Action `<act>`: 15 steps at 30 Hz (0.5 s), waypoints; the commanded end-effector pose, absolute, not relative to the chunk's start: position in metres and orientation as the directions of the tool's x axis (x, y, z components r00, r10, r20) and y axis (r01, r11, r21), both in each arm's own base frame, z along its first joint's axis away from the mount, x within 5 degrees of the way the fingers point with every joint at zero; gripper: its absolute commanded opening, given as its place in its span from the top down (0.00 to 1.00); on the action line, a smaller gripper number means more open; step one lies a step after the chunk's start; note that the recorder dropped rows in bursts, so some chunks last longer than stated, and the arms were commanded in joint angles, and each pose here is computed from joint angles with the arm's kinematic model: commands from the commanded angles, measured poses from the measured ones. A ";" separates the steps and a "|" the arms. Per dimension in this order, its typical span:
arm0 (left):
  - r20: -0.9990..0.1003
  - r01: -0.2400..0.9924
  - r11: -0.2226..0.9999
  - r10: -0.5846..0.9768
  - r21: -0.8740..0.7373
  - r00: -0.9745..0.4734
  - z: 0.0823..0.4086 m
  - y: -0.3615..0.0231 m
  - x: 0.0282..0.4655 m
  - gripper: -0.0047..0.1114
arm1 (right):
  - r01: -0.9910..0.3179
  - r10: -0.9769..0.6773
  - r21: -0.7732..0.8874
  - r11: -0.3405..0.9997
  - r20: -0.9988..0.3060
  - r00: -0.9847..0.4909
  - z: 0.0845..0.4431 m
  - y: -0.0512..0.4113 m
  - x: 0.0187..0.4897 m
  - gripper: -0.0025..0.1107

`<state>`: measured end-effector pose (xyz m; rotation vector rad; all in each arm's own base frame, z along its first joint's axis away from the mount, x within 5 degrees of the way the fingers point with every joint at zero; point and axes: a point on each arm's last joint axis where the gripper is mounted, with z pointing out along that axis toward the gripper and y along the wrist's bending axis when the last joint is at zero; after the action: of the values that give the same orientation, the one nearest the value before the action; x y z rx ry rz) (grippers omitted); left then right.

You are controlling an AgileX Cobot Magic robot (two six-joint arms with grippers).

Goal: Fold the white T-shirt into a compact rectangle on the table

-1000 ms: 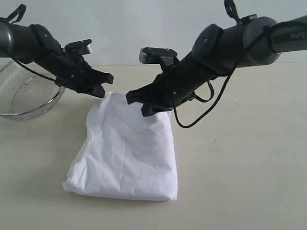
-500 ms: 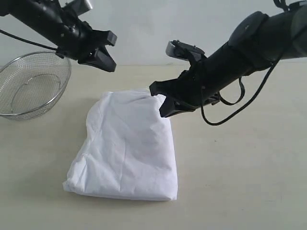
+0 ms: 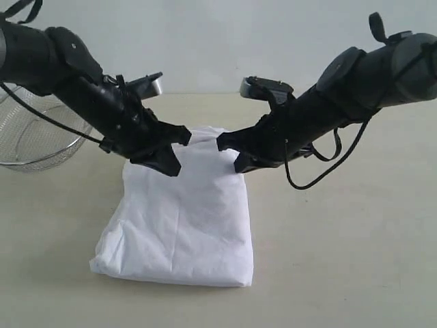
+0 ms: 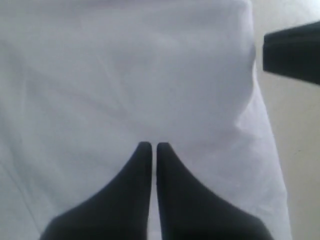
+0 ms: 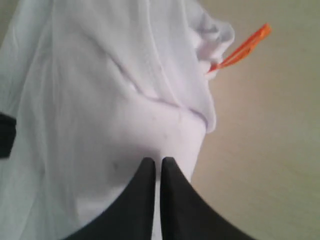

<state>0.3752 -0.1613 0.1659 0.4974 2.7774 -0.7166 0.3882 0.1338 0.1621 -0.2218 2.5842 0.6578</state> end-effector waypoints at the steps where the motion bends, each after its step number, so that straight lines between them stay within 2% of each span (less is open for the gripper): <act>1: -0.247 0.338 0.836 0.250 -0.432 -0.936 0.142 -0.161 0.367 0.92 | -0.268 -0.014 0.369 0.890 -0.564 -0.826 0.176 0.132 0.403 0.98; 4: -0.223 0.320 0.844 0.244 -0.431 -0.944 0.126 -0.159 0.361 0.92 | -0.270 -0.016 0.358 0.894 -0.576 -0.817 0.174 0.131 0.412 0.98; 9: -0.215 0.329 0.828 0.256 -0.454 -0.942 0.117 -0.159 0.354 0.92 | -0.258 -0.027 0.341 0.904 -0.557 -0.830 0.165 0.112 0.419 0.98; 15: -0.242 0.328 0.837 0.241 -0.438 -0.940 0.116 -0.158 0.356 0.92 | -0.391 -0.182 0.264 0.882 -0.573 -0.799 0.164 0.108 0.416 0.97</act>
<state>0.3566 -0.1560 0.1173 0.4485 2.8556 -0.7328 0.4171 0.1084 0.1624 -0.2993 2.5061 0.5227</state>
